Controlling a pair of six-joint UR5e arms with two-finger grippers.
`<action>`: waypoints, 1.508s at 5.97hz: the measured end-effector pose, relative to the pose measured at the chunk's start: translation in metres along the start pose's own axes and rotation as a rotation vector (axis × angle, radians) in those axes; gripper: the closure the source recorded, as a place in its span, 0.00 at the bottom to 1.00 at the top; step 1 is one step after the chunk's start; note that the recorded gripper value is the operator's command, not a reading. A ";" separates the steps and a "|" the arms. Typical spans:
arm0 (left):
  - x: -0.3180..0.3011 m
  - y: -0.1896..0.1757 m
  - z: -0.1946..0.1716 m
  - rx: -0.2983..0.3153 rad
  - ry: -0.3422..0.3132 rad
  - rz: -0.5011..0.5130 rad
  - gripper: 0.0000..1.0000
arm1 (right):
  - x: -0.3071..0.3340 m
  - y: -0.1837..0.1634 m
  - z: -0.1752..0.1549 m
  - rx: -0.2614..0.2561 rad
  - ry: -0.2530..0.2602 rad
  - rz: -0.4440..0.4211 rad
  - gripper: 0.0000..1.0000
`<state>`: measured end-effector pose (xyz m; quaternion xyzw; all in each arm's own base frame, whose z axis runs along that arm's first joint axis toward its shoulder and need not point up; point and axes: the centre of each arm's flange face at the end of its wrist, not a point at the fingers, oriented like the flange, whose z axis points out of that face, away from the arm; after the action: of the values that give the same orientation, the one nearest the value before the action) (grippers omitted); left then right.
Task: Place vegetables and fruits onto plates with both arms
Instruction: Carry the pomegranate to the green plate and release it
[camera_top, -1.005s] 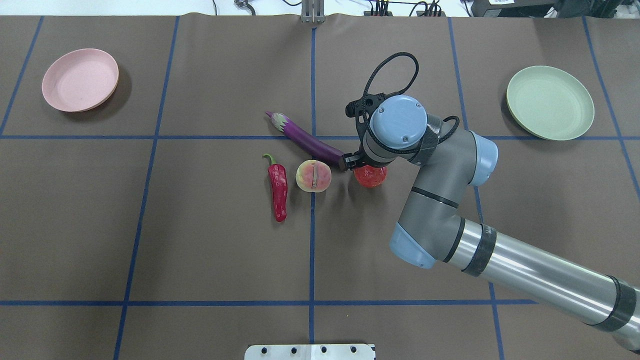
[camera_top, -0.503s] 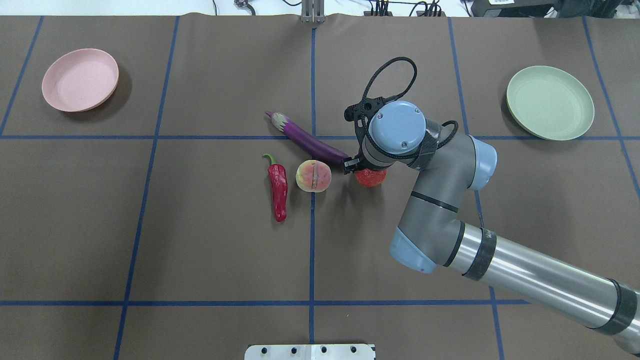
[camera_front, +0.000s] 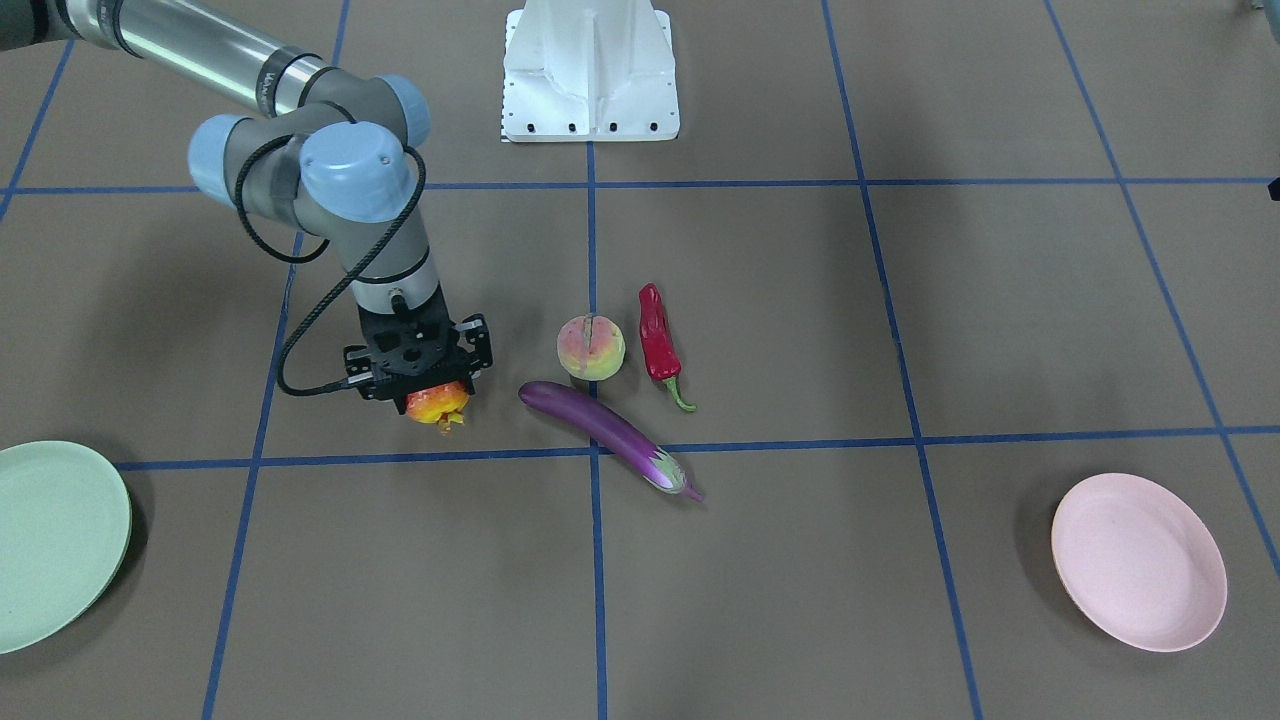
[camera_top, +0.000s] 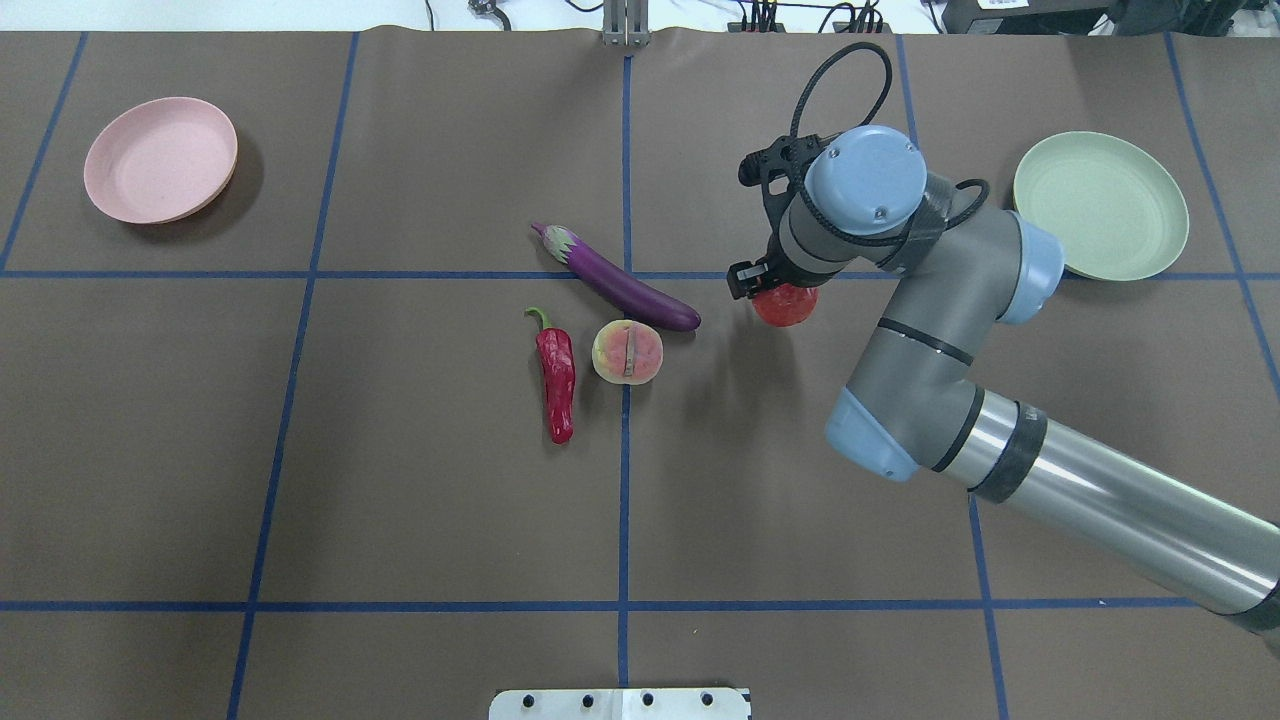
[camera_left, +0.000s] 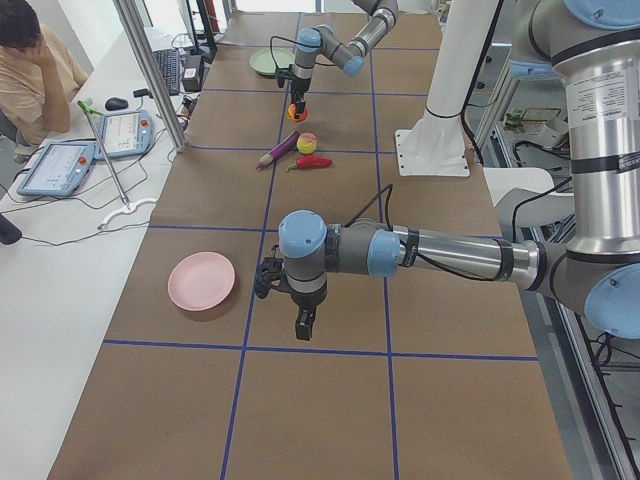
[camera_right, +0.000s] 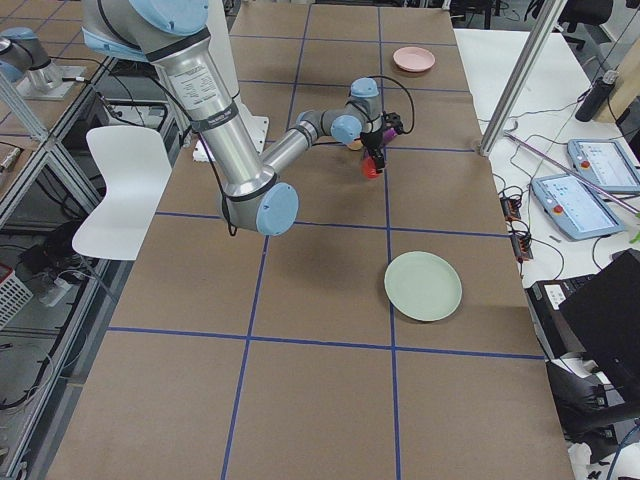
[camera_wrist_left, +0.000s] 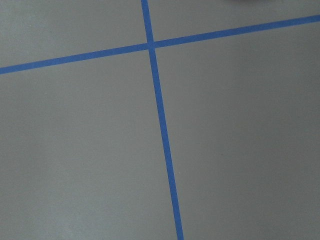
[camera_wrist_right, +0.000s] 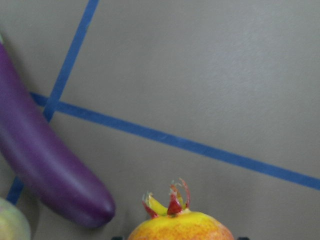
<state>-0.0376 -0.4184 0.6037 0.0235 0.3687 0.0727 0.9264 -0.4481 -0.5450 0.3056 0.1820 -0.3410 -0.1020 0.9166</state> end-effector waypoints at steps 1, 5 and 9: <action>0.000 0.000 0.000 -0.001 0.000 -0.001 0.00 | 0.069 -0.015 -0.009 0.027 0.033 -0.030 1.00; -0.001 0.002 0.001 -0.004 0.000 -0.005 0.00 | 0.290 -0.010 -0.014 -0.021 -0.116 -0.075 1.00; -0.002 0.003 0.002 -0.004 0.000 -0.005 0.00 | 0.390 0.040 0.050 -0.010 -0.172 -0.063 0.00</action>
<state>-0.0378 -0.4158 0.6063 0.0206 0.3683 0.0714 0.9267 -0.1870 -0.6427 0.5863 0.1784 -0.4121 -0.1478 0.8812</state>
